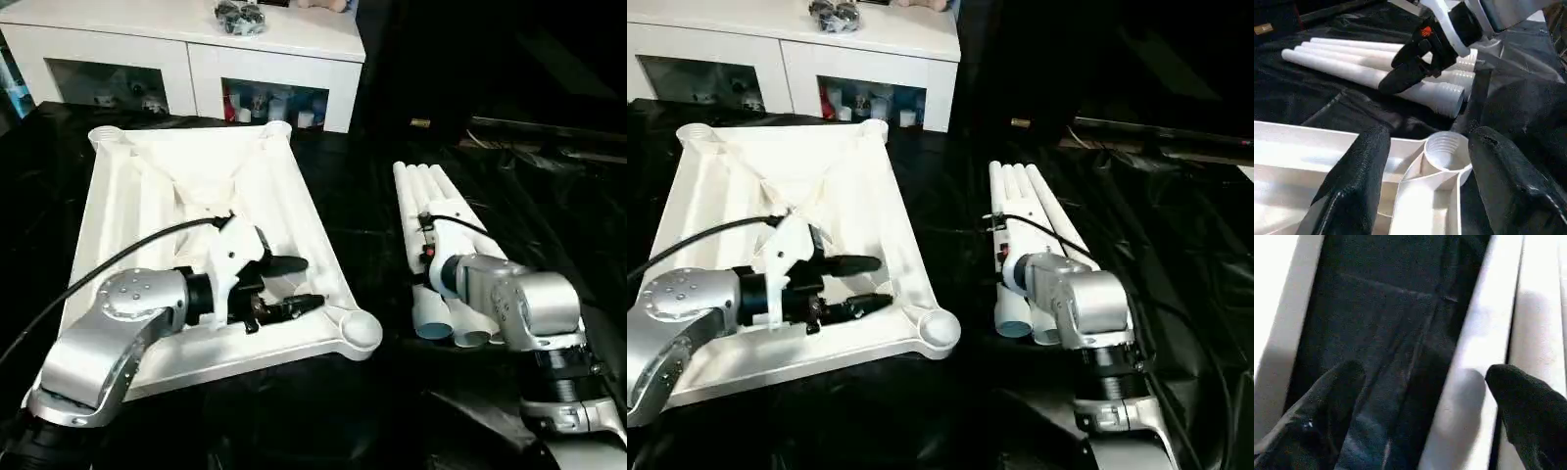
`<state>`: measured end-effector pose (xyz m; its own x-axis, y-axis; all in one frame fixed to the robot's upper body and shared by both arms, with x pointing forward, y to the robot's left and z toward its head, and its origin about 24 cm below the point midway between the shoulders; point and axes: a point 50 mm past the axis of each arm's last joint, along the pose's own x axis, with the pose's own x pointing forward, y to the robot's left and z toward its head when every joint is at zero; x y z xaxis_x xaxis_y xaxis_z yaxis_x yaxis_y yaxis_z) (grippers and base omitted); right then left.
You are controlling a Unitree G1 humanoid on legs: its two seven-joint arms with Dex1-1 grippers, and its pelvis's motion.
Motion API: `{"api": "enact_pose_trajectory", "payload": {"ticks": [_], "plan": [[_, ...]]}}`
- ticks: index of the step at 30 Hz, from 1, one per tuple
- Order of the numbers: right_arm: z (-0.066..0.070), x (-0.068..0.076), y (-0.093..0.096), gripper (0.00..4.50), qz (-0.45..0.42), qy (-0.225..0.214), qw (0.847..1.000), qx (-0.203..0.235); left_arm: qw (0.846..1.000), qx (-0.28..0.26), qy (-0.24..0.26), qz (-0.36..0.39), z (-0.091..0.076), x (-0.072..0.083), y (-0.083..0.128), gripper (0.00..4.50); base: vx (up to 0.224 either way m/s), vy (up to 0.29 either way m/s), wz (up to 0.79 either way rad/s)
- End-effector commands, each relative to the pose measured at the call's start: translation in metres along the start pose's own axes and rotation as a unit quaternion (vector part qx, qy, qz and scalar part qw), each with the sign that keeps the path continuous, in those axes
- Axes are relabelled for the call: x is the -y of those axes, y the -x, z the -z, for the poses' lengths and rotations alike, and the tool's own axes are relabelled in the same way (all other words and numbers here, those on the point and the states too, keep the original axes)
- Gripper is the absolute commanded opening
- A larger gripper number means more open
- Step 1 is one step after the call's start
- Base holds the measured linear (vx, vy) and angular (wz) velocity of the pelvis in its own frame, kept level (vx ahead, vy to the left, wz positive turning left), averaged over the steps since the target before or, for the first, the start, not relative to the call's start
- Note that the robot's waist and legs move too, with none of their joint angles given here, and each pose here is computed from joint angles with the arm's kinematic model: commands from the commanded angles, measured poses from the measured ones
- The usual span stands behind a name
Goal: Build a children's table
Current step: Move table base, then pick table leg
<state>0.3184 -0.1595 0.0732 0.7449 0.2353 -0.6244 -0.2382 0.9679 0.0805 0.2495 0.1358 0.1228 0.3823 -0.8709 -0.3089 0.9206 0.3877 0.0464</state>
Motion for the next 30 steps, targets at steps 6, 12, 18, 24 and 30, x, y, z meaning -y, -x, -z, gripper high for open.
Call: {"api": "enact_pose_trajectory", "payload": {"ticks": [6,12,18,24,30], "plan": [[0.006,0.012,-0.004,4.5,0.026,-0.027,0.999,-0.03,1.0,-0.006,-0.015,0.012,-0.004,0.002,-0.003,2.93,0.0,0.0,0.0],[0.011,0.01,-0.008,4.5,0.013,-0.043,0.997,-0.056,1.0,-0.01,-0.014,0.016,-0.004,0.002,-0.003,2.93,0.0,0.0,0.0],[0.01,0.009,-0.011,4.2,0.001,-0.057,0.996,-0.073,0.999,-0.016,-0.014,0.025,-0.005,0.002,-0.002,2.96,0.0,0.0,0.0],[0.012,0.01,-0.014,3.64,-0.002,-0.074,0.993,-0.095,0.999,-0.031,-0.02,0.039,-0.005,0.002,-0.003,2.96,0.0,0.0,0.0],[0.012,0.012,-0.017,3.14,-0.001,-0.087,0.99,-0.106,0.997,-0.045,-0.031,0.049,-0.006,-0.001,-0.003,2.96,0.0,0.0,0.0]]}}
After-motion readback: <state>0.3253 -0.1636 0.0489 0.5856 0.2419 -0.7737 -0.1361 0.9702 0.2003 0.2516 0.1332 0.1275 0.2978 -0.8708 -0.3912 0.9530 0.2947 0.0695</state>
